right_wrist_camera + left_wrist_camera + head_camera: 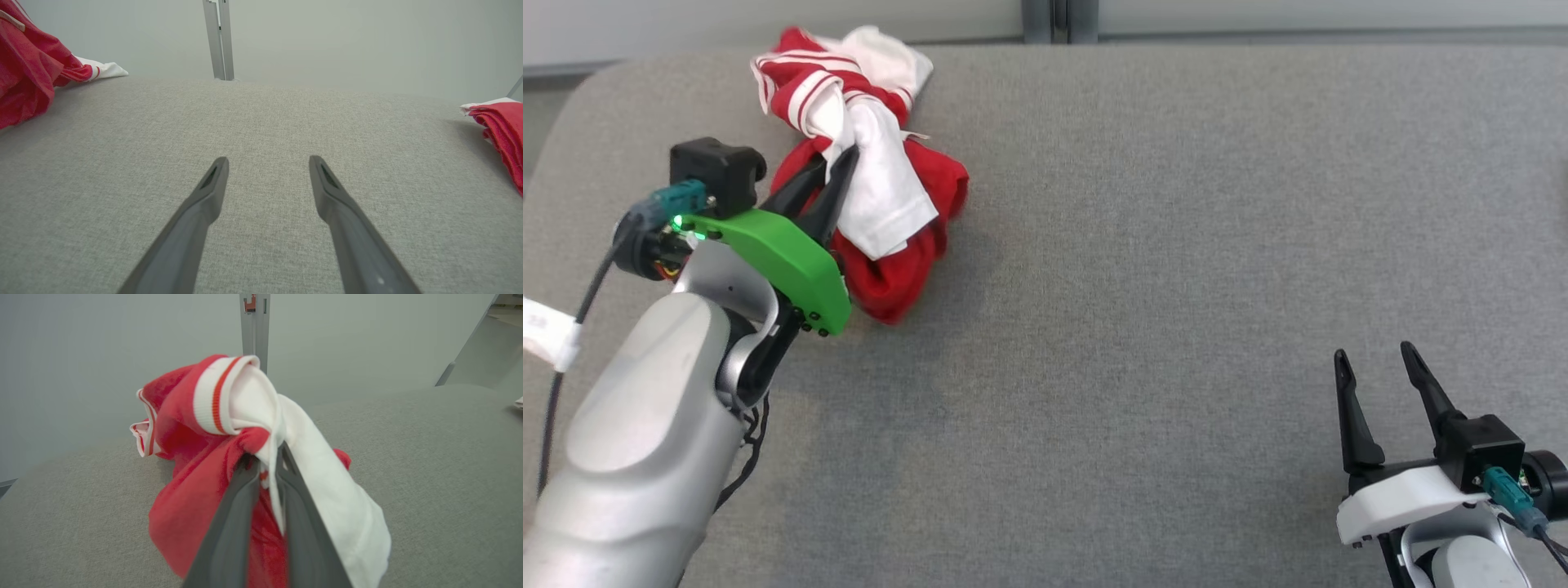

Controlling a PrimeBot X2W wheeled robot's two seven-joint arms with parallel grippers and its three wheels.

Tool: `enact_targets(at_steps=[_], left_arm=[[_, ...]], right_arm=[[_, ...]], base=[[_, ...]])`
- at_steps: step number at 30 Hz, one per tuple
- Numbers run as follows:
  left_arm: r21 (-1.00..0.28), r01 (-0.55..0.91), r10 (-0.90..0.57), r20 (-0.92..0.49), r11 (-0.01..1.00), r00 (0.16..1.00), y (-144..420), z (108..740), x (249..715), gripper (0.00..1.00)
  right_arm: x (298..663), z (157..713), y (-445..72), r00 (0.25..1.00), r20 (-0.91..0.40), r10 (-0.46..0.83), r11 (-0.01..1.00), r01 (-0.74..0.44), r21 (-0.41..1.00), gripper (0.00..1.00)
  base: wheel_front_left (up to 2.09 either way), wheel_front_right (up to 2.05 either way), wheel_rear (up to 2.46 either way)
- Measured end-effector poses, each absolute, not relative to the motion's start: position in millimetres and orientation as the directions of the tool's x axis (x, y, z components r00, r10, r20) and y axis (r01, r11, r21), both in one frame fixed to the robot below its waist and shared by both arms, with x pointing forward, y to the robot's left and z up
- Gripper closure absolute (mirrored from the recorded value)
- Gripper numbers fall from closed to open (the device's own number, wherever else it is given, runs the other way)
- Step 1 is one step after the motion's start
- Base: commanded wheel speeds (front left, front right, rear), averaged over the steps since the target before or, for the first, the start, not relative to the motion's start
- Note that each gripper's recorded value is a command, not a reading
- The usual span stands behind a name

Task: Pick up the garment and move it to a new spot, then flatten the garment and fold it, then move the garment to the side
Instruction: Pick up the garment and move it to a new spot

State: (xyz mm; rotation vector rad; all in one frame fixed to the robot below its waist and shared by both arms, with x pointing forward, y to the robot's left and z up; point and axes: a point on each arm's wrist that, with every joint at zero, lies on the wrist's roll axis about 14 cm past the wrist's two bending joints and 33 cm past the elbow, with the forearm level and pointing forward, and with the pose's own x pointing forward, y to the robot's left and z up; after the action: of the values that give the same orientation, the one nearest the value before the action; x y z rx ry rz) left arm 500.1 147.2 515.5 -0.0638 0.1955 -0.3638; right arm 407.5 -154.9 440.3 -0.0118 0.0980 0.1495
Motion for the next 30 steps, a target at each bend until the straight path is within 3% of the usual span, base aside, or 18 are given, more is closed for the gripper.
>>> enact_targets(at_steps=[4, 10, 16, 22, 24, 30], left_arm=[[-0.084, 0.473, -0.48, -0.092, 0.877, 0.872, 126, 587, 464, 1.0], [-0.137, 0.704, -0.704, 0.061, 0.697, 0.708, 71, 684, 381, 1.0], [-0.168, 0.884, -0.872, 0.163, 0.437, 0.462, 16, 734, 314, 1.0], [-0.223, 0.965, -0.96, 0.21, 0.138, 0.186, -29, 746, 263, 1.0], [-0.235, 0.966, -0.967, 0.199, 0.11, 0.158, -35, 742, 264, 1.0], [-0.327, 0.926, -0.965, 0.115, 0.188, 0.236, -46, 702, 318, 1.0]], right_arm=[[396, 463, -159, 0.99, -0.04, 0.133, 0.991, -0.133, 0.009, 0.0], [382, 492, -172, 0.995, 0.041, 0.093, 0.995, -0.094, 0.019, 0.0], [368, 505, -198, 0.997, 0.078, 0.013, 1.0, -0.015, 0.024, 0.0], [357, 508, -221, 0.994, 0.087, -0.058, 0.998, 0.056, 0.026, 0.0], [355, 509, -229, 0.993, 0.089, -0.082, 0.996, 0.08, 0.026, 0.0], [355, 507, -249, 0.987, 0.081, -0.139, 0.99, 0.138, 0.018, 0.0]], base=[[0.0, 0.0, 0.0], [0.0, 0.0, 0.0], [0.0, 0.0, 0.0], [0.0, 0.0, 0.0], [0.0, 0.0, 0.0], [0.0, 0.0, 0.0]])
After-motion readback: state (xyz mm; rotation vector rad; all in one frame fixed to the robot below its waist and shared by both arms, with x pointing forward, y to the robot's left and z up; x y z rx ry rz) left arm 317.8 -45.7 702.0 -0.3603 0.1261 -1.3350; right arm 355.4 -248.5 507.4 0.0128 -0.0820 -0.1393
